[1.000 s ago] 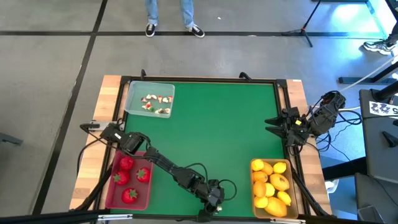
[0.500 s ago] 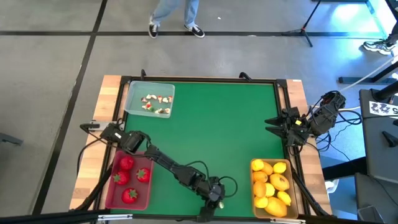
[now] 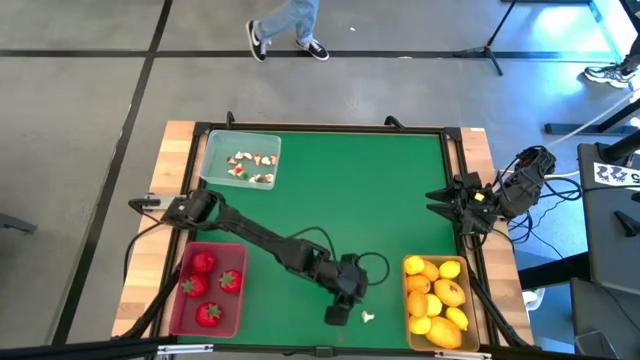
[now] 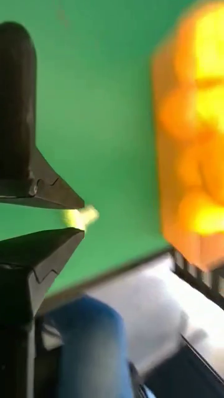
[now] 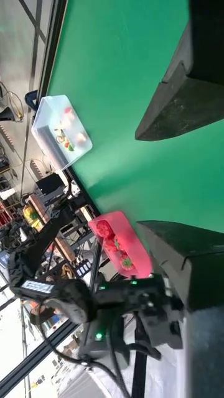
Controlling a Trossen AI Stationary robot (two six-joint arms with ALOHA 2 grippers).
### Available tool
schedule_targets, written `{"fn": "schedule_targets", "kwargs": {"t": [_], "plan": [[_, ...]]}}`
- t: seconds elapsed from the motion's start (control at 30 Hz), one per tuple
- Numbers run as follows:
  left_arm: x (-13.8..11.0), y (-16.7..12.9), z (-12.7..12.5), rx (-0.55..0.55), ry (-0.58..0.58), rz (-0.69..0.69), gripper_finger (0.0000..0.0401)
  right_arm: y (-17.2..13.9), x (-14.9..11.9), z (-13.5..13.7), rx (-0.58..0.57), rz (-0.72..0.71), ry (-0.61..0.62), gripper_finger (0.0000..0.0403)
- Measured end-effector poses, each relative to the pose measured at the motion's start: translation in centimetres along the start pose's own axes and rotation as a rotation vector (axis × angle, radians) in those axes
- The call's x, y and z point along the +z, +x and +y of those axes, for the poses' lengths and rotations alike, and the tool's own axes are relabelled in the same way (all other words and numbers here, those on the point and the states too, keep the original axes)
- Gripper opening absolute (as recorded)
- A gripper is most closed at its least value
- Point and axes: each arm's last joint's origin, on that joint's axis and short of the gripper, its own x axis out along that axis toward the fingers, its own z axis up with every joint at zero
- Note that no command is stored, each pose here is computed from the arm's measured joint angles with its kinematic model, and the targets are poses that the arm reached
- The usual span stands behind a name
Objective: Sort produce into baskets
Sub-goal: Put the green mushroom into the white bin
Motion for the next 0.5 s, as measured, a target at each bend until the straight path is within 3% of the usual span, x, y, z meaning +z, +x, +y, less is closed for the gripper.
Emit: {"fn": "schedule_targets", "kwargs": {"t": [0.17, 0.33, 0.5], "plan": [[-0.4, -1.2, 1.3, 0.084, 0.020, 0.114, 0.0047, 0.0, -0.1, -0.1, -0.008, 0.008, -0.003, 0.0221], [-1.9, 0.3, -1.0, 0.010, 0.159, 0.148, 0.0045, 0.0, -0.1, -0.1, 0.000, 0.015, -0.002, 0.0221], [-1.7, 1.5, -3.3, -0.059, 0.250, 0.009, 0.0072, 0.0, -0.2, -0.1, 0.003, 0.022, -0.004, 0.0221]]}}
